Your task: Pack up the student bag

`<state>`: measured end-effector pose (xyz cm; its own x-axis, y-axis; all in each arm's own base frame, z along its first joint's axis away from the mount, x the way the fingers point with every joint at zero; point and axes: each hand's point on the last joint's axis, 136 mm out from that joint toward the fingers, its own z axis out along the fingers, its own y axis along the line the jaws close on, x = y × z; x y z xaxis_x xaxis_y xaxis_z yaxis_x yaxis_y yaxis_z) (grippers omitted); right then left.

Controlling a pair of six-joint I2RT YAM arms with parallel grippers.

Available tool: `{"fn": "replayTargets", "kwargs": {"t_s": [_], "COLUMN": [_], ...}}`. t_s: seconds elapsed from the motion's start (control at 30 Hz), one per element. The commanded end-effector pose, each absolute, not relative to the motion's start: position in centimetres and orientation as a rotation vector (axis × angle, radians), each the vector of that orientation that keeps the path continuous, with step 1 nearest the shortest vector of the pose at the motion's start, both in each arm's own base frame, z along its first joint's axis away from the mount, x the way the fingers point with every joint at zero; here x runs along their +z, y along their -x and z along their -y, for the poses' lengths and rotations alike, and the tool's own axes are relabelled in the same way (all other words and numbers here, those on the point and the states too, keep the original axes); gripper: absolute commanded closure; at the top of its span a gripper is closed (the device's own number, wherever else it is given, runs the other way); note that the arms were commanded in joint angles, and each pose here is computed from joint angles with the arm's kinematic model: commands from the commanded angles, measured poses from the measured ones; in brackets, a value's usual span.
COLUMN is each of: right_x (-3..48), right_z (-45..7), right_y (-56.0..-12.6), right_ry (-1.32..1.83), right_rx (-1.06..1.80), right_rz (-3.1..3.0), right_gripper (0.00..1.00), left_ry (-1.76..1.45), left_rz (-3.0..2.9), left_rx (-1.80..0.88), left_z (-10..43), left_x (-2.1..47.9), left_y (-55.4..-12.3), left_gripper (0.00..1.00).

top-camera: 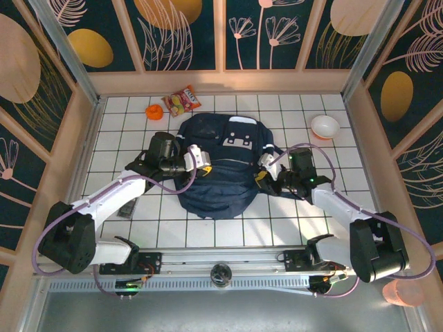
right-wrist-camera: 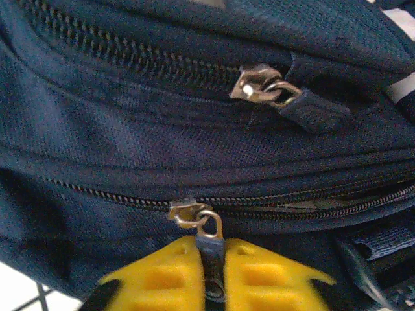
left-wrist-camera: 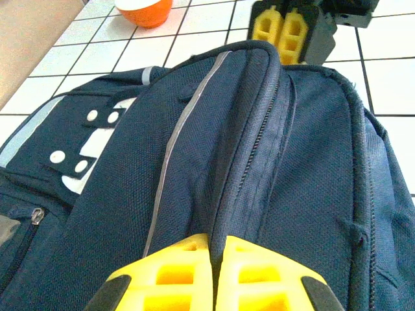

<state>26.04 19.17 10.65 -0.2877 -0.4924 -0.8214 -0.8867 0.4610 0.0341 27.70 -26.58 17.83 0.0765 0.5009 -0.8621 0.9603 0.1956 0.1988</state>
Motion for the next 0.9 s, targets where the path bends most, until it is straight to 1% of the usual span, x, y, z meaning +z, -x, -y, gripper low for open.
{"fn": "replayTargets", "kwargs": {"t_s": [0.0,0.07,0.13,0.23,0.3,0.33,0.4,0.5,0.6,0.63,0.73,0.77,0.8,0.83,0.87], "right_x": [13.2,14.1,15.1,15.9,16.0,15.9,15.8,15.8,16.1,16.3,16.7,16.9,16.9,16.9,16.8], "right_z": [-19.6,-19.7,-19.9,-20.0,-19.9,-19.9,-19.9,-19.8,-19.7,-19.8,-19.8,-19.7,-19.7,-19.6,-19.4], "right_y": [-26.9,-26.7,-26.4,-26.2,-26.2,-26.1,-26.2,-26.1,-26.2,-26.2,-26.3,-26.4,-26.5,-26.6,-26.9], "right_ry": [1.155,1.149,1.145,1.142,1.137,1.137,1.137,1.133,1.124,1.121,1.11,1.104,1.1,1.092,1.081], "right_rx": [0.617,0.622,0.632,0.642,0.64,0.641,0.641,0.641,0.638,0.638,0.636,0.631,0.628,0.622,0.61], "right_rz": [-1.846,-1.819,-1.789,-1.764,-1.767,-1.772,-1.782,-1.798,-1.801,-1.798,-1.796,-1.797,-1.801,-1.81,-1.825], "right_gripper": [1.0,1.0,1.0,1.0,1.0,1.0,1.0,1.0,1.0,1.0,1.0,1.0,1.0,1.0,1.0], "left_ry": [-1.393,-1.407,-1.431,-1.454,-1.485,-1.495,-1.501,-1.516,-1.585,-1.598,-1.641,-1.644,-1.642,-1.636,-1.629], "left_rz": [-1.403,-1.41,-1.417,-1.434,-1.441,-1.445,-1.468,-1.528,-1.58,-1.566,-1.572,-1.578,-1.586,-1.591,-1.585], "left_rx": [-0.604,-0.586,-0.584,-0.547,-0.476,-0.458,-0.455,-0.46,-0.448,-0.459,-0.498,-0.492,-0.478,-0.455,-0.438], "left_z": [27.2,27.1,27.2,28.2,29.3,29.9,31.1,32.9,34.3,35.2,36.3,36.4,36.3,36.2,36.0], "left_x": [22.6,22.3,22.4,22.7,22.3,22.1,21.5,19.7,16.7,17.1,15.8,15.4,15.0,14.8,14.9], "left_y": [-28.8,-28.8,-28.6,-27.8,-27.1,-26.8,-26.3,-25.9,-25.1,-25.0,-24.2,-24.3,-24.4,-24.7,-24.9], "left_gripper": [1.0,0.87,0.71,0.42,0.3,0.26,0.21,0.17,0.15,0.15,0.19,0.24,0.32,0.46,0.63]}}
